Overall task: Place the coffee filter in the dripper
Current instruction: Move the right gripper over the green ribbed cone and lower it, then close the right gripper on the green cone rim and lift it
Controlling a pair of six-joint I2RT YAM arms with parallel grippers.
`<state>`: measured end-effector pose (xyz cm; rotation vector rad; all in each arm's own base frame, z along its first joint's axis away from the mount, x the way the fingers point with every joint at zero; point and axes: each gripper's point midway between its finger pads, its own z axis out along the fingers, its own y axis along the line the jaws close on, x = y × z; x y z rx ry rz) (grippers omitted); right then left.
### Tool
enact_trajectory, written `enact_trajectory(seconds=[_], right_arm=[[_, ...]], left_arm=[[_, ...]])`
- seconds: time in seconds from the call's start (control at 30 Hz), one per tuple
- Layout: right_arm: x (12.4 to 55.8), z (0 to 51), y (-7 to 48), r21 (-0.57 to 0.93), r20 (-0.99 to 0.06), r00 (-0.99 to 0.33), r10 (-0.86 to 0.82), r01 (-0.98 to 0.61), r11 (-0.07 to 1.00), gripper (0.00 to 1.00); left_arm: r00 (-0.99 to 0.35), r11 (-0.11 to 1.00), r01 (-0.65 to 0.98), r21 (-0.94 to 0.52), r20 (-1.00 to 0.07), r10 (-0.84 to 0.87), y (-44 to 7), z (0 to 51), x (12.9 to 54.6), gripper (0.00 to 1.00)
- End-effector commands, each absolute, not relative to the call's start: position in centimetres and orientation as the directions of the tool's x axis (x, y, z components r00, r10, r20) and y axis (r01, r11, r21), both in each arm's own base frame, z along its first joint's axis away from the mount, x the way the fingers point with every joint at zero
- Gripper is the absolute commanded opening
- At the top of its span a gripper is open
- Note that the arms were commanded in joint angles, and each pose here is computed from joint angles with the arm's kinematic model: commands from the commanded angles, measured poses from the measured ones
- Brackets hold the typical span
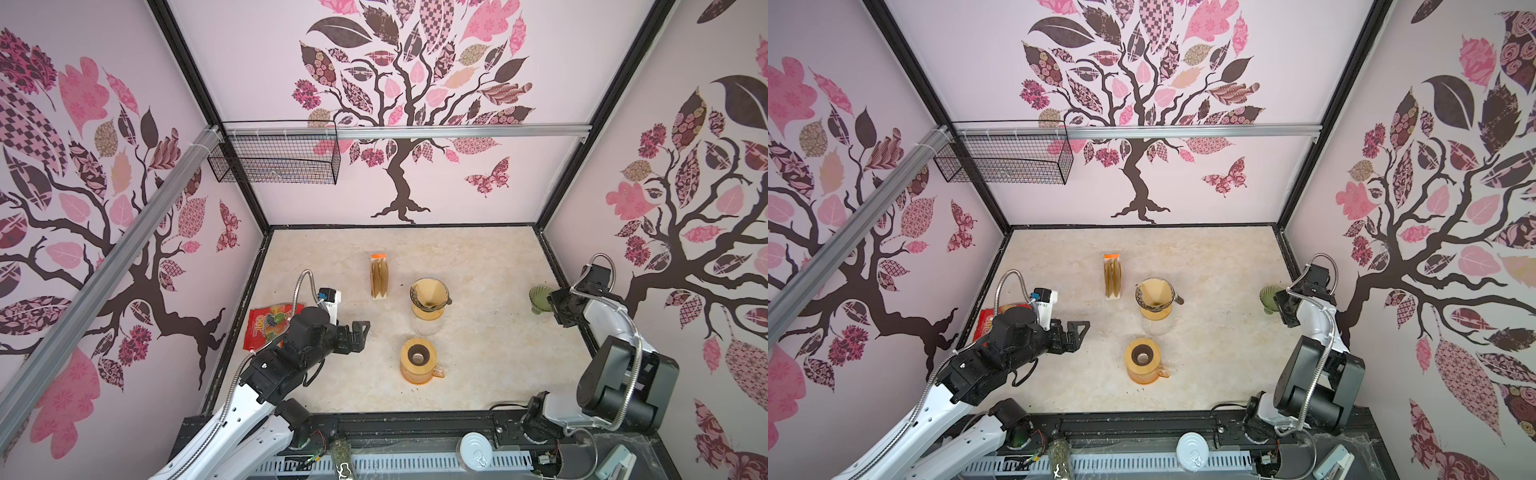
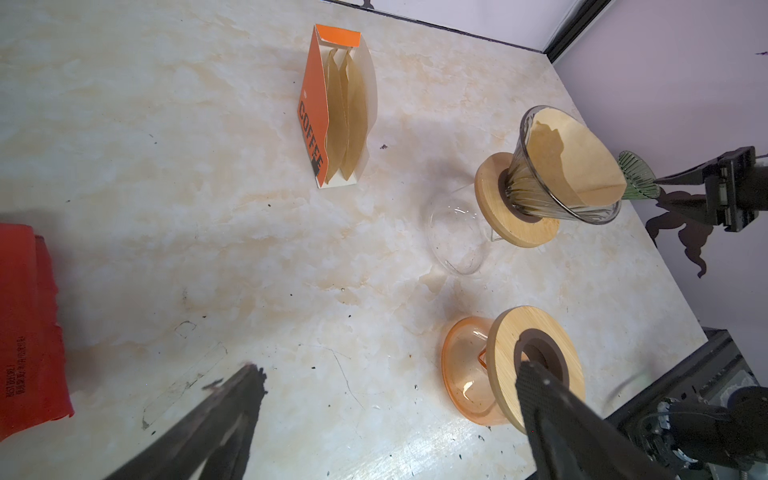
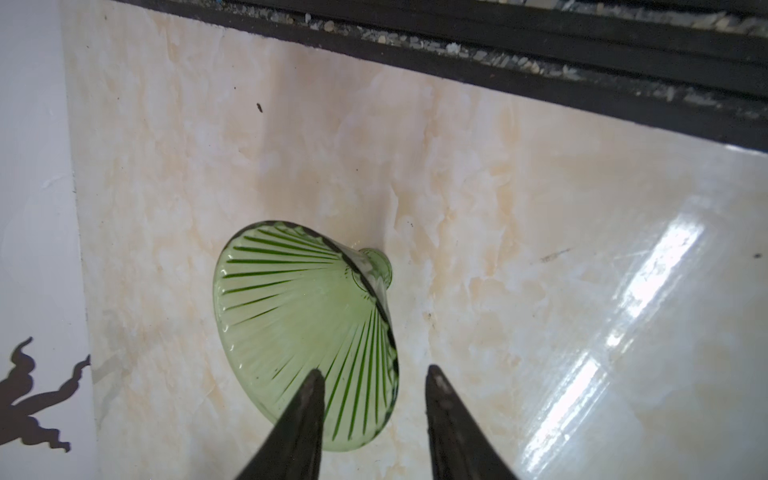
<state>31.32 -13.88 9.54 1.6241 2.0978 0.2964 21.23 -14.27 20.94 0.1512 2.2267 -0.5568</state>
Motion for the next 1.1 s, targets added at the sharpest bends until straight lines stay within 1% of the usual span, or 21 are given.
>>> enact_trajectory(seconds=[0.0, 0.17, 0.3, 0.5, 0.7, 0.87, 1.07], right_arm=[[31.3, 8.2, -13.8, 0.437, -0.193, -0.184, 0.964, 0.863, 0.252, 0.38], [31.6, 8.0, -13.8, 0.448, -0.189, -0.176, 0.966, 0.860, 0.244, 0.36], [31.7, 7.6, -13.7, 0.447, -0.169, -0.177, 0.970, 0.863, 0.235, 0.25], [31.7, 7.3, -13.5, 0.456, -0.157, -0.172, 0.972, 0.861, 0.226, 0.18], [32.1, 7.3, -13.2, 0.473, -0.139, -0.177, 0.974, 0.853, 0.222, 0.07], [32.8, 9.5, -13.2, 0.500, -0.157, -0.202, 0.967, 0.828, 0.254, 0.02], [33.9, 14.9, -13.1, 0.569, -0.223, -0.232, 0.947, 0.757, 0.320, 0.01]], left_arm=[[-0.634, 0.899, 0.278, -0.339, -0.768, -0.094, -14.0, 21.5, 21.7, 0.98], [-0.635, 0.900, 0.274, -0.338, -0.767, -0.094, -13.9, 21.4, 21.7, 0.98], [-0.634, 0.900, 0.274, -0.338, -0.767, -0.095, -13.9, 21.4, 21.7, 0.98], [-0.633, 0.901, 0.271, -0.338, -0.768, -0.098, -13.8, 21.5, 21.7, 0.98], [-0.635, 0.901, 0.271, -0.339, -0.767, -0.097, -13.9, 21.4, 21.7, 0.98], [-0.634, 0.901, 0.271, -0.338, -0.767, -0.097, -13.8, 21.4, 21.7, 0.98], [-0.639, 0.897, 0.277, -0.346, -0.763, -0.097, -14.1, 21.2, 21.6, 0.98]])
